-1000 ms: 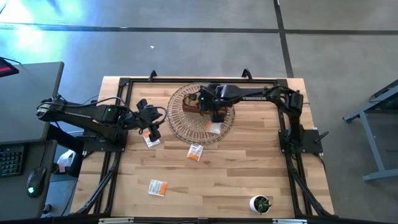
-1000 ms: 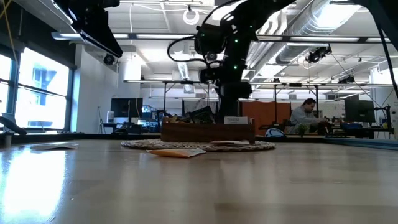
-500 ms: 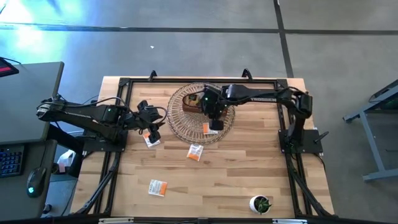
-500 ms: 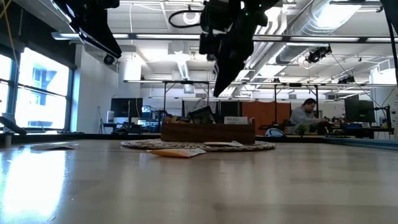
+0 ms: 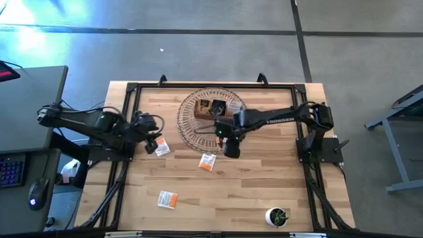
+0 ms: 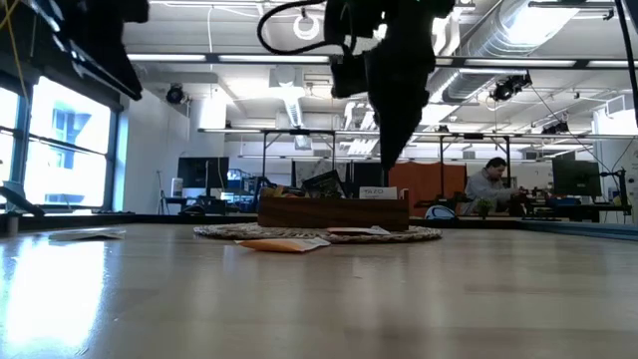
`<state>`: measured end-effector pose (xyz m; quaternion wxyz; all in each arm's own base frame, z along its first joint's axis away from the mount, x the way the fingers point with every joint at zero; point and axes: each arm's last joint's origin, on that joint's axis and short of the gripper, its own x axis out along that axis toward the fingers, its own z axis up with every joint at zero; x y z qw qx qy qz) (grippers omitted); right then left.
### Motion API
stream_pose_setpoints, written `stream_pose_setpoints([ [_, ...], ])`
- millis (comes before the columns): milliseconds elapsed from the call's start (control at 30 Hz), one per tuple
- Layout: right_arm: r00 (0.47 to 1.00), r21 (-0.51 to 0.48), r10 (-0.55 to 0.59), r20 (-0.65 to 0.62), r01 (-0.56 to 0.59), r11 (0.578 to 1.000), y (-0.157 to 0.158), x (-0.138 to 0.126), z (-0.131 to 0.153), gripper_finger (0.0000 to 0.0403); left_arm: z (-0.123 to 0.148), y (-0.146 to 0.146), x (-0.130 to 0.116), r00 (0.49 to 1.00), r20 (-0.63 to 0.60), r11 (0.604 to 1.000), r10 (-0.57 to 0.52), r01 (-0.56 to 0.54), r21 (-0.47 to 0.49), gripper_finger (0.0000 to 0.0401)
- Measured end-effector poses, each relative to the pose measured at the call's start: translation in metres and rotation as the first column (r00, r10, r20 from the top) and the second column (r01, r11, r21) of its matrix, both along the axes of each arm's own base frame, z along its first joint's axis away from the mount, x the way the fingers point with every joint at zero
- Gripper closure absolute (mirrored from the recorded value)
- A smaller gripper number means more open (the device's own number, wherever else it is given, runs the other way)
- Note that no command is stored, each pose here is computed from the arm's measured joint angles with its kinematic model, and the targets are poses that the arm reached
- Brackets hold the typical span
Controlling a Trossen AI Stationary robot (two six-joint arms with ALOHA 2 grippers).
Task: Pick & Place Tea
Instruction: Put the white tea bag into the right section of the wooden organizer
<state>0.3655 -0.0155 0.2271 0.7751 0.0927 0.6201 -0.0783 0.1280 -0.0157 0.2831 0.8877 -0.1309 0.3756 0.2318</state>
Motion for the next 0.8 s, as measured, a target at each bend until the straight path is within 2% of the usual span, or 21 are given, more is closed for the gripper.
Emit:
stream_pose_setpoints([
  [67,1.0,0.016,-0.009,0.024,0.008,1.0,0.004,-0.001,-0.015,0.0271,-0.004,-0.003,-0.01,0.999,0.048,1.0,-0.019,0.02,-0.023,0.0263],
  [167,0.996,0.111,-0.04,0.083,0.03,0.993,0.008,-0.001,-0.038,0.0268,-0.02,-0.007,-0.023,0.994,0.081,0.992,-0.073,0.081,-0.097,0.0263],
  [267,0.983,0.189,-0.055,0.174,0.022,0.982,0.01,-0.001,-0.058,0.0268,-0.042,-0.012,-0.026,0.988,0.12,0.981,-0.093,0.112,-0.159,0.0263],
  [333,0.972,0.193,-0.063,0.226,0.018,0.981,0.014,-0.001,-0.066,0.0268,-0.057,-0.014,-0.025,0.986,0.145,0.976,-0.078,0.106,-0.192,0.0263],
  [533,0.906,0.108,-0.014,0.424,-0.035,0.994,0.036,0.006,-0.074,0.0267,-0.092,-0.02,-0.016,0.982,0.182,0.955,-0.055,0.105,-0.278,0.0263],
  [633,0.843,-0.008,0.1,0.529,-0.113,0.994,0.054,0.007,-0.076,0.0267,-0.105,-0.02,-0.015,0.988,0.144,0.956,-0.059,0.098,-0.278,0.0263],
  [700,0.82,-0.092,0.172,0.546,-0.145,0.985,0.065,0.003,-0.08,0.0267,-0.109,-0.021,-0.014,0.99,0.131,0.956,-0.061,0.095,-0.276,0.0263],
  [800,0.807,-0.103,0.129,0.576,-0.085,0.991,0.074,-0.001,-0.085,0.0267,-0.111,-0.024,-0.007,0.979,0.2,0.946,-0.05,0.111,-0.305,0.0263],
])
